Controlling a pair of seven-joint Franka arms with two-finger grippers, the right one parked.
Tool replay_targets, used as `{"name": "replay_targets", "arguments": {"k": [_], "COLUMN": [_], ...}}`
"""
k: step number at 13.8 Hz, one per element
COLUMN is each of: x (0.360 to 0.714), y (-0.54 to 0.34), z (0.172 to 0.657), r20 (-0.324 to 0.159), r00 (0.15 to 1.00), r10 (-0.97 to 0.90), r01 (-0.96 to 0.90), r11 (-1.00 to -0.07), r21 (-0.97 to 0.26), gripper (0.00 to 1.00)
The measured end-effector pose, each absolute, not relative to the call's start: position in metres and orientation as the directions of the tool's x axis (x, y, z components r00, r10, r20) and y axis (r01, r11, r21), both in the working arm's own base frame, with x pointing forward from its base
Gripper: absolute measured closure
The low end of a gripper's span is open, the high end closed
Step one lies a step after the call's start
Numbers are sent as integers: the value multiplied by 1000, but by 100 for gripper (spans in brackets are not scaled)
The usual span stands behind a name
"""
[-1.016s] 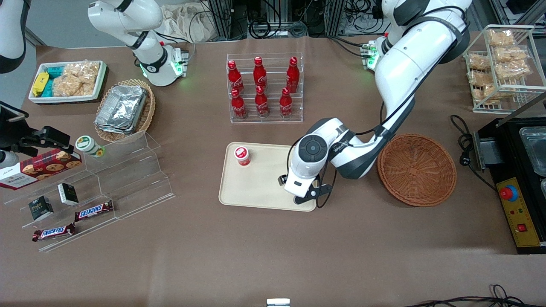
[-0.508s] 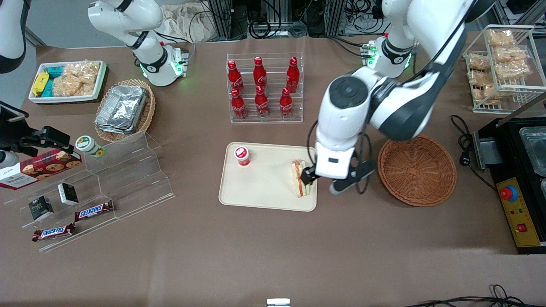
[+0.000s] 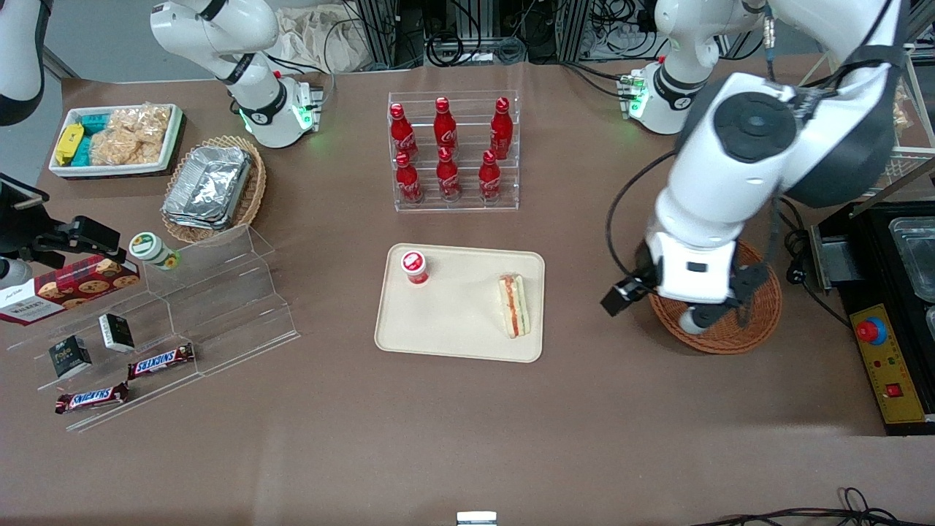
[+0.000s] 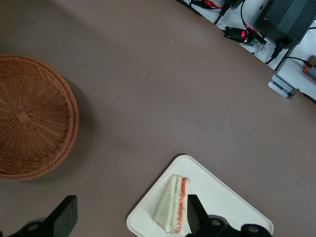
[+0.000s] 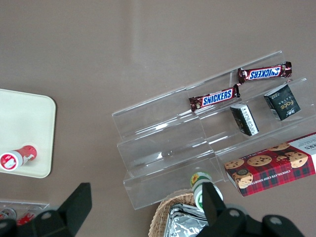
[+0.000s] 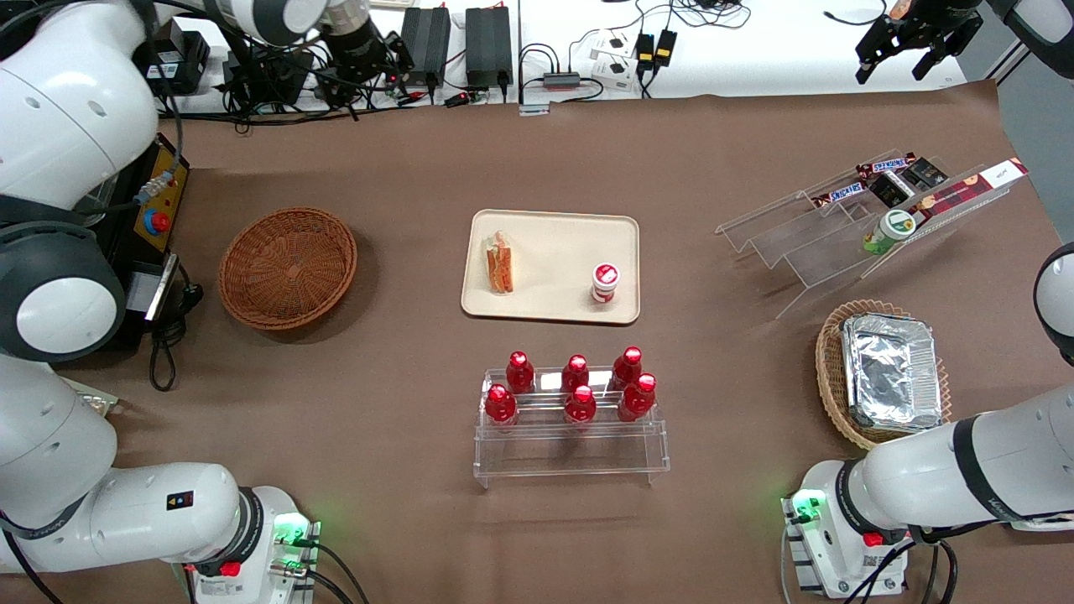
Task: Place sandwich from basket to tray
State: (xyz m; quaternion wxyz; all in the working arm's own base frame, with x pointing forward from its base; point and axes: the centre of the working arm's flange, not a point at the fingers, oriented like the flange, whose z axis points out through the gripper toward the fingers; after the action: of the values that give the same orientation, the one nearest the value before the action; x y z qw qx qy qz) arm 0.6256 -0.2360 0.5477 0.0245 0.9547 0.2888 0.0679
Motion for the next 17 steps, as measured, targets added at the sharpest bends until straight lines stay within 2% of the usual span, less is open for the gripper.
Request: {"name": "replay_targets", "arguments": {"k": [4, 11, 17], "x": [630, 627, 599], "y": [-158, -57, 11], "z": [566, 588, 625], "r20": [73, 32, 51], "r00": [886, 963, 984], "r10": [457, 269, 168], "r01": [455, 269, 169], "r11": [-889, -963, -985], "r21": [43, 16, -20], "gripper": [0, 0, 0]}}
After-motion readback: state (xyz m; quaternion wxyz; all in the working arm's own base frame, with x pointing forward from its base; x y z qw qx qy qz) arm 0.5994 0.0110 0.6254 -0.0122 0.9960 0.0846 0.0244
